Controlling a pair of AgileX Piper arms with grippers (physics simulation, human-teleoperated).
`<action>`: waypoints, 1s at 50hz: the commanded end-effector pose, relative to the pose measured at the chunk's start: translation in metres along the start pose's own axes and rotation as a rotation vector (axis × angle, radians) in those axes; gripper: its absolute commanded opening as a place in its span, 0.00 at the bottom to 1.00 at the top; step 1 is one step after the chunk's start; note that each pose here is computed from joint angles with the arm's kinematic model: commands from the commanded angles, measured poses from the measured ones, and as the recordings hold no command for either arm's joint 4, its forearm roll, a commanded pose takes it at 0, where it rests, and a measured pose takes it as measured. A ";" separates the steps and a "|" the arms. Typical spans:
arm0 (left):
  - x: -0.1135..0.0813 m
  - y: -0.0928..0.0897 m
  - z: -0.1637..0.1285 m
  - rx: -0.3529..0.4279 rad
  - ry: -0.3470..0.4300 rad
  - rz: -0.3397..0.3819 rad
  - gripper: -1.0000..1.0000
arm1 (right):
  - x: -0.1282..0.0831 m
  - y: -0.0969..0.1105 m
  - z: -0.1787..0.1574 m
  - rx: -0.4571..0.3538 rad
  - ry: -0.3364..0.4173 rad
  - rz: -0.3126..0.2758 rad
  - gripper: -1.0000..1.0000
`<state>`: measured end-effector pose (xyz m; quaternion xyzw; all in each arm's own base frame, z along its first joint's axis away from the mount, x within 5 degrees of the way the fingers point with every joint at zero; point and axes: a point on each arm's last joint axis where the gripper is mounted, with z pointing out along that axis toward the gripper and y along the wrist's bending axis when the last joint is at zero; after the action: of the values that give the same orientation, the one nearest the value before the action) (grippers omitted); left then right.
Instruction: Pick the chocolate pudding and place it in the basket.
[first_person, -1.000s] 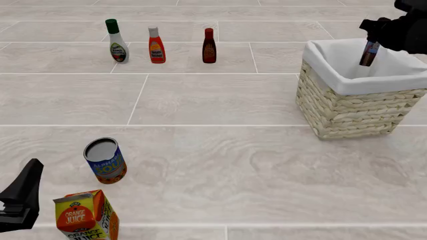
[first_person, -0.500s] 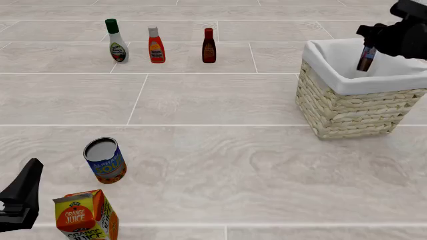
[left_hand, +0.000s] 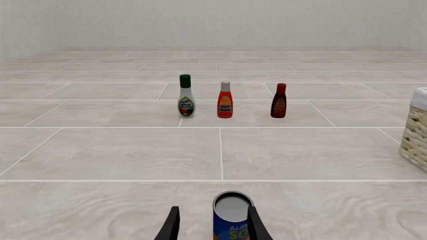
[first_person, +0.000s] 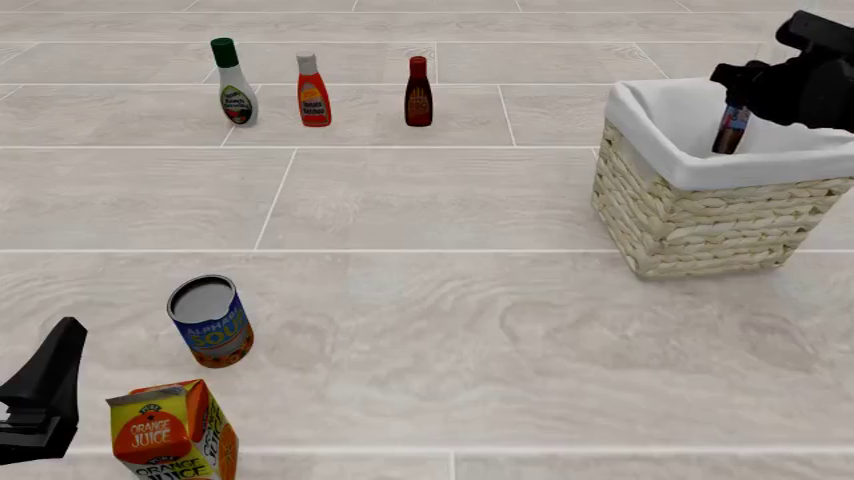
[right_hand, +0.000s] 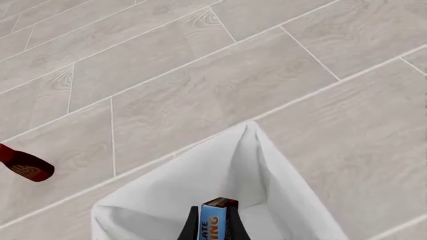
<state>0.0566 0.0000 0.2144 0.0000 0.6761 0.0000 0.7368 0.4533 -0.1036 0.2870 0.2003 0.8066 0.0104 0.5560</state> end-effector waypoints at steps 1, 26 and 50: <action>0.000 0.000 0.000 0.000 0.000 0.000 1.00 | 0.002 -0.002 0.000 0.005 0.006 0.009 0.00; 0.000 0.000 0.000 0.000 0.000 0.000 1.00 | -0.004 0.000 -0.005 -0.004 -0.023 0.003 1.00; 0.000 0.000 0.000 0.000 0.000 0.000 1.00 | -0.006 0.002 -0.006 -0.009 -0.029 0.006 1.00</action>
<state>0.0566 0.0000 0.2144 0.0000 0.6761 0.0000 0.7368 0.4507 -0.1030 0.2930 0.2010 0.7992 0.0123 0.5663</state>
